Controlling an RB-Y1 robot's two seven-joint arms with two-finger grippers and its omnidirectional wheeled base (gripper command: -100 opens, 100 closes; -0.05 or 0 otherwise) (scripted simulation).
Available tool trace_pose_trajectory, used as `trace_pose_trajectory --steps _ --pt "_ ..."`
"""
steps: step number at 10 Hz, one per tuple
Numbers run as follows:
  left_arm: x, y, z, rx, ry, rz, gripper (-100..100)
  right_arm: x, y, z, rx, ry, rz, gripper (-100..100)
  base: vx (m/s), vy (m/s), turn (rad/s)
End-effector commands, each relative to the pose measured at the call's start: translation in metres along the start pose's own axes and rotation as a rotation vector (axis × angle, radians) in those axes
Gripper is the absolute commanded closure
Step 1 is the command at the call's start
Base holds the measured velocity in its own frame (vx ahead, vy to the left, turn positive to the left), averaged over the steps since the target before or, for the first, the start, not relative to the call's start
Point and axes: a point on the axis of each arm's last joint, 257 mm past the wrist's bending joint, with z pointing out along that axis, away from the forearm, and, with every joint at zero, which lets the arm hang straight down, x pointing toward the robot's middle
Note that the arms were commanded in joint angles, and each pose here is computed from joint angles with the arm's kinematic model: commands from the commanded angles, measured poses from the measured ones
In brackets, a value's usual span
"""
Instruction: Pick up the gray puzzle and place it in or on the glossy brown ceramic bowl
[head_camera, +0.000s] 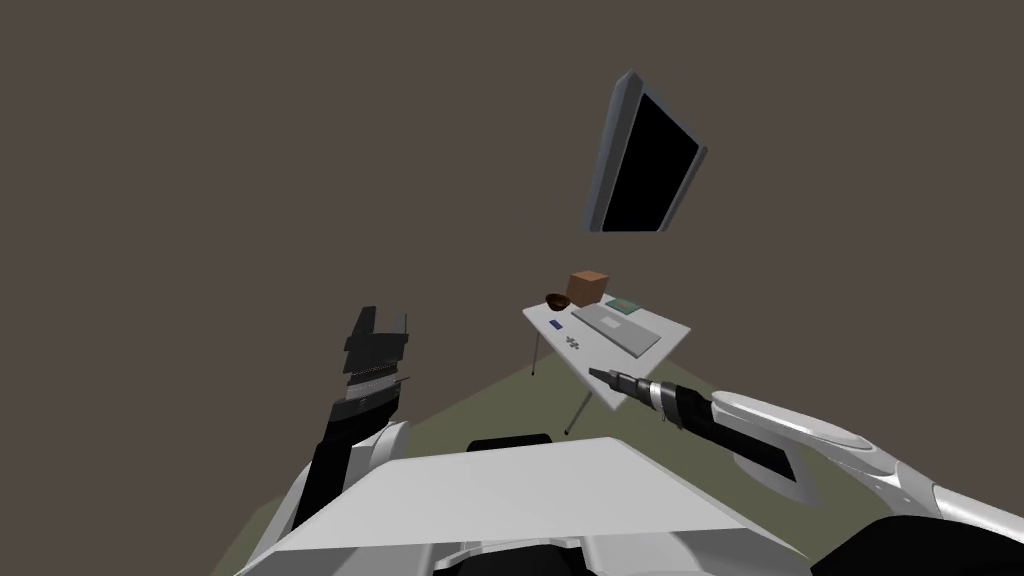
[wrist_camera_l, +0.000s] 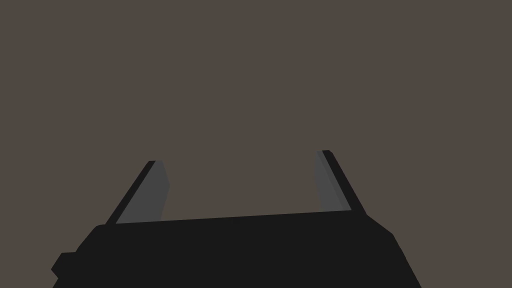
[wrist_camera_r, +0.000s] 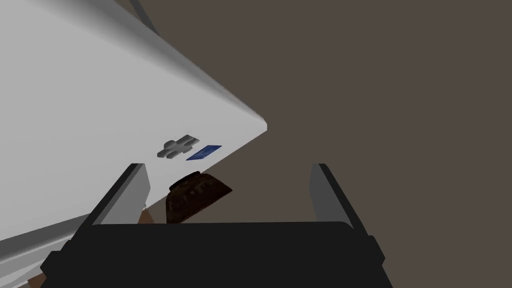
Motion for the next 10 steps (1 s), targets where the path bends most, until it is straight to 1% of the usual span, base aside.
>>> trace_pose_trajectory --steps 1,2,3,5,6,7,8,10 --pt "0.0 0.0 0.0 0.0 0.0 0.0 0 0.002 -0.012 -0.003 0.031 0.03 -0.024 -100 0.07 0.023 0.07" --pt "0.0 0.0 0.0 0.0 0.0 0.0 0 0.01 -0.031 -0.011 0.078 0.065 -0.035 -100 0.088 0.04 0.136" --pt "0.0 0.0 0.0 0.0 0.0 0.0 0 0.008 -0.031 -0.012 0.081 0.072 -0.045 -100 0.076 0.035 0.066" --pt "0.0 0.0 0.0 0.0 0.0 0.0 0 0.022 -0.066 -0.03 0.17 0.142 -0.068 -100 0.113 0.049 0.156" --pt "0.0 0.0 0.0 0.0 0.0 0.0 0 0.02 -0.067 -0.031 0.174 0.152 -0.084 -100 0.11 0.042 0.067" --pt "0.0 0.0 0.0 0.0 0.0 0.0 0 0.026 -0.083 -0.041 0.216 0.188 -0.097 -100 0.101 0.047 0.116" --pt "0.0 0.0 0.0 0.0 0.0 0.0 0 0.025 -0.083 -0.042 0.217 0.191 -0.102 -100 0.076 0.026 0.073" --pt "0.0 0.0 0.0 0.0 0.0 0.0 0 0.036 -0.112 -0.063 0.294 0.265 -0.133 -100 0.11 0.024 0.147"
